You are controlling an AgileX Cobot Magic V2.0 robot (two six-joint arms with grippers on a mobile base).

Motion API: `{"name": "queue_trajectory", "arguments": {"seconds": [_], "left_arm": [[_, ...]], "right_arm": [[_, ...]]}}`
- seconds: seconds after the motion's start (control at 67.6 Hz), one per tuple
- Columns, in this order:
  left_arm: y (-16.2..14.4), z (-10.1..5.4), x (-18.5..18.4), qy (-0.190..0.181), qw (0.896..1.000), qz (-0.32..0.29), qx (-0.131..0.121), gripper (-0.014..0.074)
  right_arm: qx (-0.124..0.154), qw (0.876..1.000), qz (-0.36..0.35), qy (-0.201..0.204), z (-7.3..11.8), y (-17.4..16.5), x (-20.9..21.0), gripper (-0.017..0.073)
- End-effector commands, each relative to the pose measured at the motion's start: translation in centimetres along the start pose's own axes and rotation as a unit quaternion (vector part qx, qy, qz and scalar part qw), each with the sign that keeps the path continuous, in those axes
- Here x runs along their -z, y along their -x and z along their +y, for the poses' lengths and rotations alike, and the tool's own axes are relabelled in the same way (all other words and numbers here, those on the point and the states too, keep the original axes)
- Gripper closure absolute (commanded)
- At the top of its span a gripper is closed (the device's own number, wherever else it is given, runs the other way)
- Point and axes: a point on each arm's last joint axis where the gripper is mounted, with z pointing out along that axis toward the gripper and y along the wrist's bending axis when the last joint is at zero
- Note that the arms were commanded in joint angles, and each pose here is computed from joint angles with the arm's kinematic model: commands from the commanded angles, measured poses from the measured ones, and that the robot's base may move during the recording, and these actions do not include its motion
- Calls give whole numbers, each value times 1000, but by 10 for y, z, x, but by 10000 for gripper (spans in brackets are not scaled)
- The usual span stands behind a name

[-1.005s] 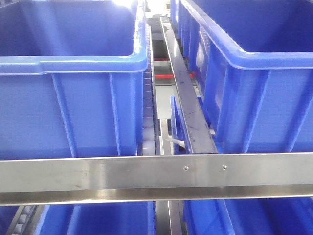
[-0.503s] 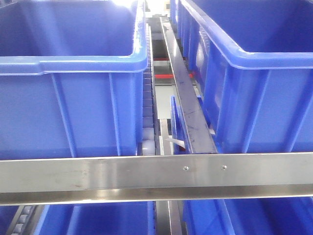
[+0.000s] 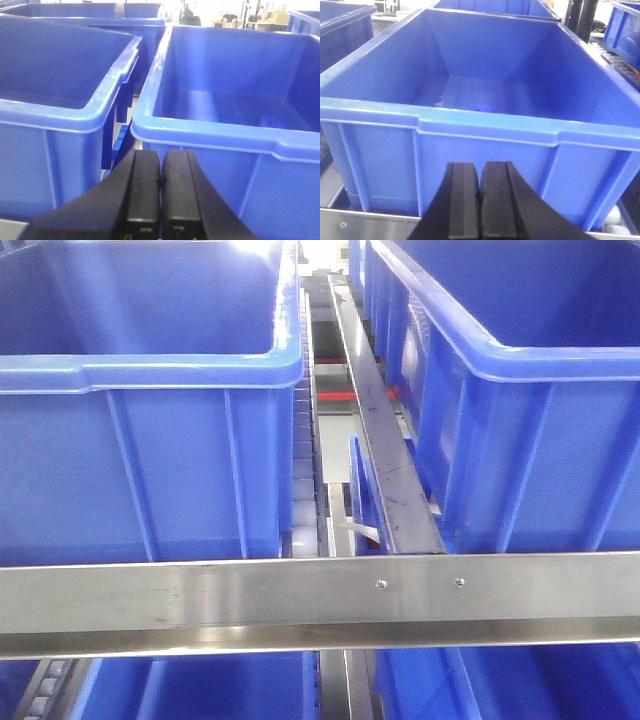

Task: Pick and sort blue part to right shelf

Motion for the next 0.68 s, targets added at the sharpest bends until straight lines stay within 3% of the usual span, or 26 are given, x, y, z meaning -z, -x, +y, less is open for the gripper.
{"name": "queue_trajectory", "arguments": {"seconds": [0.0, 0.665], "left_arm": [[1, 0, 1, -4, 999, -43, 5, 461], [1, 0, 1, -4, 999, -43, 5, 461]], "right_arm": [[3, 998, -69, 1, 0, 17, 3, 528], [3, 998, -68, 1, 0, 17, 3, 528]]}}
